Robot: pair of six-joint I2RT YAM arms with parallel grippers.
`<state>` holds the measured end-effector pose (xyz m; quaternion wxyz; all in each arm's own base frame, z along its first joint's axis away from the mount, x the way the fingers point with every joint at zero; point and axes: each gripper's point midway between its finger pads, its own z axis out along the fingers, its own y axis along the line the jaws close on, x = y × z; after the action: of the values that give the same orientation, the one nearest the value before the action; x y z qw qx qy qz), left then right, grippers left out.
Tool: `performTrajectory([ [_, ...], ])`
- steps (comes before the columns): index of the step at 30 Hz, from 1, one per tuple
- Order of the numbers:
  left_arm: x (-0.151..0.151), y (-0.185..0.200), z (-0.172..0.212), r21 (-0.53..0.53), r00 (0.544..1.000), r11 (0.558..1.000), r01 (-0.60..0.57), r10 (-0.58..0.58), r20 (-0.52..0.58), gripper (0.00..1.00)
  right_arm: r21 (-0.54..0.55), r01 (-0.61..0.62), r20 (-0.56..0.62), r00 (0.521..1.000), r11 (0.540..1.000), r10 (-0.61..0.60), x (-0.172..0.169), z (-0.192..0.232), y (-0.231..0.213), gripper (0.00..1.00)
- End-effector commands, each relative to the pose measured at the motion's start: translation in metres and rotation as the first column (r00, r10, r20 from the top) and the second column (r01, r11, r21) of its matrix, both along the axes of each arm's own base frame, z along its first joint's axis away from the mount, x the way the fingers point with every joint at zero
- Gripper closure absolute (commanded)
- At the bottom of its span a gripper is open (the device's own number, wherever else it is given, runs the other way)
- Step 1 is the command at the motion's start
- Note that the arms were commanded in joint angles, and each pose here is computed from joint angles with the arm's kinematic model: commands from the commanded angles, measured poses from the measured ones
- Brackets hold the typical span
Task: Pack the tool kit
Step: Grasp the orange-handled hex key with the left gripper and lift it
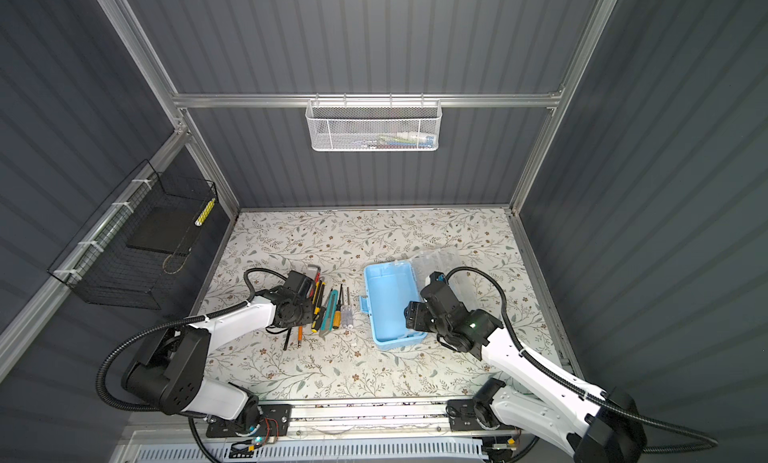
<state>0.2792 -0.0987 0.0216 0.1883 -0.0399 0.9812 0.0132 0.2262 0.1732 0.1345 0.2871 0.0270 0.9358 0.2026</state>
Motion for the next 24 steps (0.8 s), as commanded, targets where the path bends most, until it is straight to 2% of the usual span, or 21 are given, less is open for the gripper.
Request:
performTrajectory([
  [1, 0.008, -0.003, 0.023, -0.026, 0.999, 1.0, 0.004, -0.003, 0.047, 1.0, 0.001, -0.012, 0.012, 1.0, 1.0, 0.012, 0.003, 0.008, 0.003, 0.24],
  [8, 0.019, -0.019, 0.103, -0.159, 0.978, 0.986, 0.04, -0.006, 0.21, 1.0, 0.013, -0.015, 0.023, 1.0, 1.0, 0.015, 0.008, 0.017, 0.007, 0.24],
  [15, 0.017, -0.071, 0.177, -0.389, 0.927, 0.916, 0.099, 0.057, 0.371, 1.0, 0.029, 0.008, 0.06, 0.998, 1.0, -0.01, 0.011, 0.033, 0.003, 0.24],
  [18, 0.011, -0.114, 0.194, -0.473, 0.908, 0.868, 0.151, 0.067, 0.413, 1.0, 0.031, 0.021, 0.069, 0.997, 0.999, -0.023, 0.011, 0.039, -0.001, 0.24],
  [21, 0.005, -0.153, 0.194, -0.55, 0.905, 0.815, 0.183, 0.079, 0.417, 1.0, 0.034, 0.035, 0.072, 0.997, 0.999, -0.037, 0.011, 0.041, -0.005, 0.24],
  [24, -0.002, -0.188, 0.192, -0.58, 0.901, 0.787, 0.209, 0.076, 0.427, 1.0, 0.045, 0.043, 0.078, 0.996, 0.998, -0.047, 0.011, 0.043, -0.009, 0.24],
])
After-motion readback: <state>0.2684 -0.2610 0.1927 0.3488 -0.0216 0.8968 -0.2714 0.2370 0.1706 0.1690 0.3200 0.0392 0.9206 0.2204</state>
